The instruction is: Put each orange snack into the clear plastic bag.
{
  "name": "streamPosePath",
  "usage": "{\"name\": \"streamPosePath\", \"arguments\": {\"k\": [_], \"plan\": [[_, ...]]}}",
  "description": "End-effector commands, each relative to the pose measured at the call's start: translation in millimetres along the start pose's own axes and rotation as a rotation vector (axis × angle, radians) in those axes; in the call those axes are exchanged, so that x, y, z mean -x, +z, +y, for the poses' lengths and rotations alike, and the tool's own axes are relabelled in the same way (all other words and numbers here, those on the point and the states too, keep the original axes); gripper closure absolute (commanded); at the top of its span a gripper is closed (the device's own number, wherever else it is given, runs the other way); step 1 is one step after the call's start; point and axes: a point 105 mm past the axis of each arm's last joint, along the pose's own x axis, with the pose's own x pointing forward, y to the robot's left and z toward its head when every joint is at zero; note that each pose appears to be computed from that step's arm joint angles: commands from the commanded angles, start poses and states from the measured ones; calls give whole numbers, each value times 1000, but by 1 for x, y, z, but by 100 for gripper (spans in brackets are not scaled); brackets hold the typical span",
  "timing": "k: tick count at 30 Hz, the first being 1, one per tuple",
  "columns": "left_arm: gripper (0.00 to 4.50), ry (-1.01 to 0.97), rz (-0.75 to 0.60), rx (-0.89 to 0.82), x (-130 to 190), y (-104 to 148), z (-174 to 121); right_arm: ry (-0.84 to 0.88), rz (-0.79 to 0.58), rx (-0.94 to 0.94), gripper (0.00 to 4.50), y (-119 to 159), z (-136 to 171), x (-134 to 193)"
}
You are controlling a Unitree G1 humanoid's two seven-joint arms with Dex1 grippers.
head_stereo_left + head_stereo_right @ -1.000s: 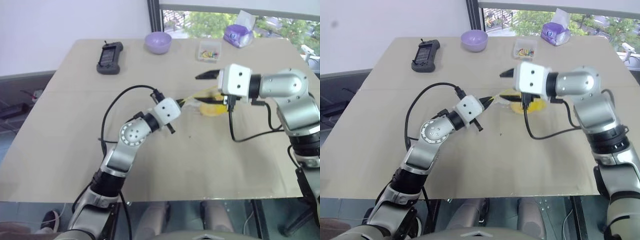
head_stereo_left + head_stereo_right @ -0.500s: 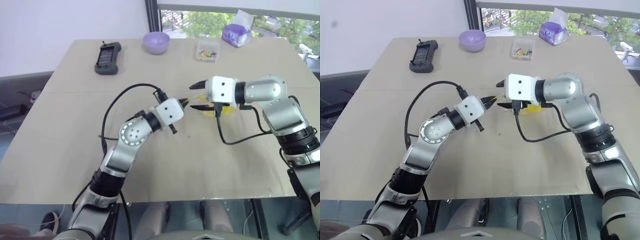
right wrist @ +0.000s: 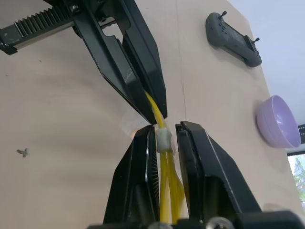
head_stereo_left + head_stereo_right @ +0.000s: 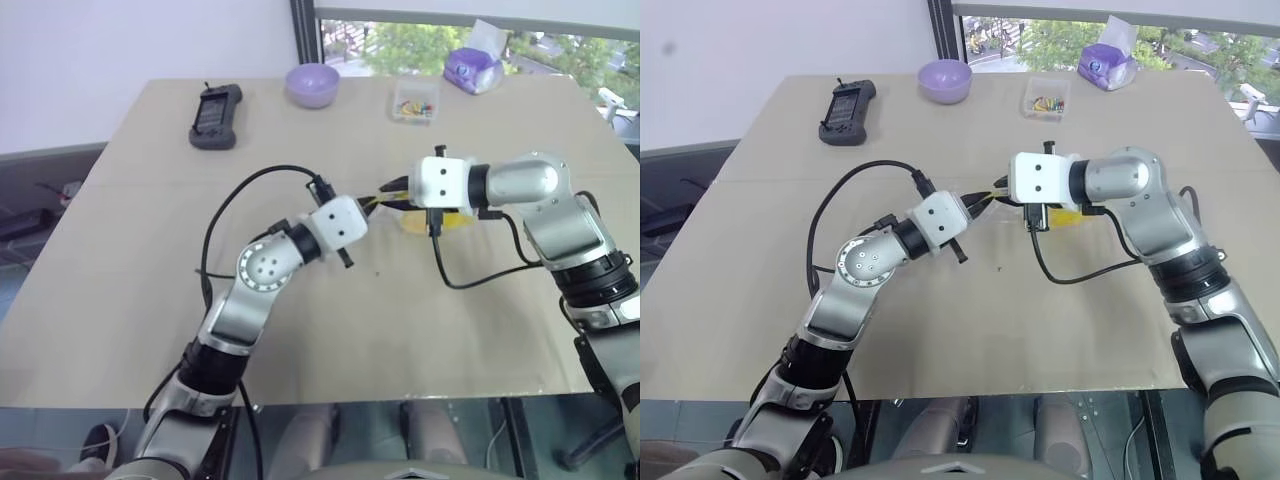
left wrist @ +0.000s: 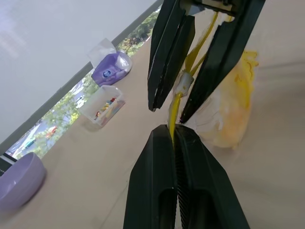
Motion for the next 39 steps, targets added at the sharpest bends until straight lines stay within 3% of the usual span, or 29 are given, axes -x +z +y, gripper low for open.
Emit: {"name": "streamPosePath", "arguments": {"k": [1, 19, 39], "plan": [[450, 6, -35, -27, 2, 11, 3, -66, -15, 81, 376, 15, -20, 14], [450, 7, -25, 22, 3, 9, 4, -42, -68, 172, 376, 20, -13, 16], [450, 7, -26, 22, 3, 10, 4, -44, -30, 211, 376, 11, -16, 16]]}}
